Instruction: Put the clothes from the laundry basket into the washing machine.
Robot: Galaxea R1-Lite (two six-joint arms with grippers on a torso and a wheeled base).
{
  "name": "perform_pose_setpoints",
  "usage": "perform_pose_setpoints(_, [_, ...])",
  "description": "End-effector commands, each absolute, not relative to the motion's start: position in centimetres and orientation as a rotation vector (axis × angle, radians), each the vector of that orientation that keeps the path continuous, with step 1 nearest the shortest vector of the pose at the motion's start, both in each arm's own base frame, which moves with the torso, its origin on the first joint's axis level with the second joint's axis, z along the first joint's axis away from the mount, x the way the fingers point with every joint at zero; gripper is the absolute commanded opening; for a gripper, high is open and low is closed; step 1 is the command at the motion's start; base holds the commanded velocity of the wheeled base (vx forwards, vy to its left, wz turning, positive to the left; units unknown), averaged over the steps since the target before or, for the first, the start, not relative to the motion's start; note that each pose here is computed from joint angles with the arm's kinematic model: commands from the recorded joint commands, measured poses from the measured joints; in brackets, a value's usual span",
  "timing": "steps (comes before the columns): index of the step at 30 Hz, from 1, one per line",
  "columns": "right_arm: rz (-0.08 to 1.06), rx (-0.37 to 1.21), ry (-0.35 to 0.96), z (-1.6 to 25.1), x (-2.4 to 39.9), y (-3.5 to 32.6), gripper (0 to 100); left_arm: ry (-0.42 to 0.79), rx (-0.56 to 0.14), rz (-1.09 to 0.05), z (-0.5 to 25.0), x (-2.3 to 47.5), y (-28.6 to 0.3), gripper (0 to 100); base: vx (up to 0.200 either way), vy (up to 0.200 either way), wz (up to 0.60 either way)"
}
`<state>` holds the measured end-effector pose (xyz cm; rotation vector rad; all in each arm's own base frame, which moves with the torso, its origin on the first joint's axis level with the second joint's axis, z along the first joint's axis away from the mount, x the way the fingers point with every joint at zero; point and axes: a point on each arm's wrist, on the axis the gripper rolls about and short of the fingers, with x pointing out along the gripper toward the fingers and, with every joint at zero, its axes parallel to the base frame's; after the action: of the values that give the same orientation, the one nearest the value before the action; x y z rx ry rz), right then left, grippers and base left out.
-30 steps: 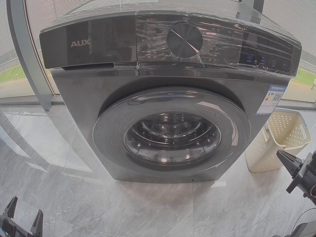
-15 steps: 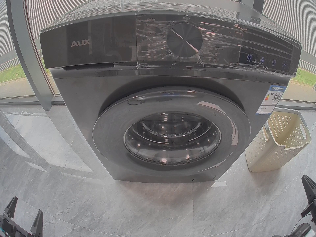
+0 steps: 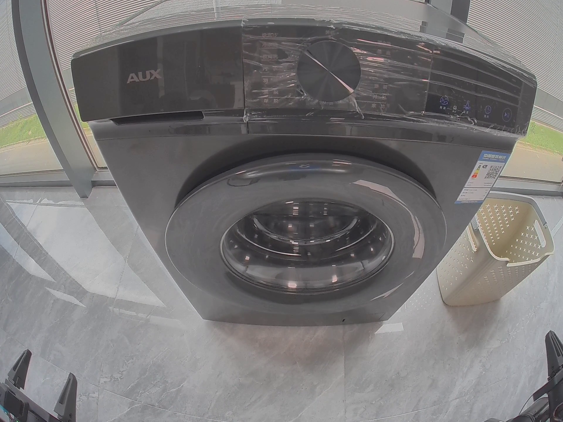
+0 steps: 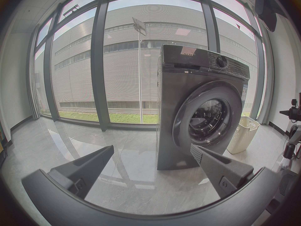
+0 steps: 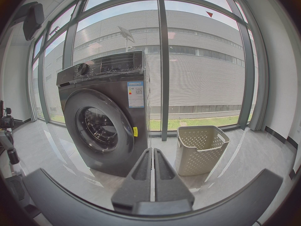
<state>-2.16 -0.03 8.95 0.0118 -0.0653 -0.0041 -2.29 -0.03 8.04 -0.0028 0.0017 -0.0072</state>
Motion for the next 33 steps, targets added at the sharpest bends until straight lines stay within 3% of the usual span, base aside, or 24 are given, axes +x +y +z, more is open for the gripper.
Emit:
perform_pose_setpoints(1, [-0.010,0.010,-0.081,8.38,-2.31,-0.03,0,0.005,-0.003,-0.008,7.52,-2.27,-0.03,100,0.000,0.000,0.00])
perform_pose_setpoints(4, [-0.028,0.015,0.011,7.44,-2.28,-0.07,0,0.005,-0.003,-0.009,7.52,-2.27,-0.03,100,0.000,0.000,0.00])
perform_pose_setpoints(33, [-0.006,-0.003,-0.002,7.60,-2.26,-0.02,0,0.003,-0.003,-0.011,7.56,-2.28,-0.04,100,0.000,0.000,0.00])
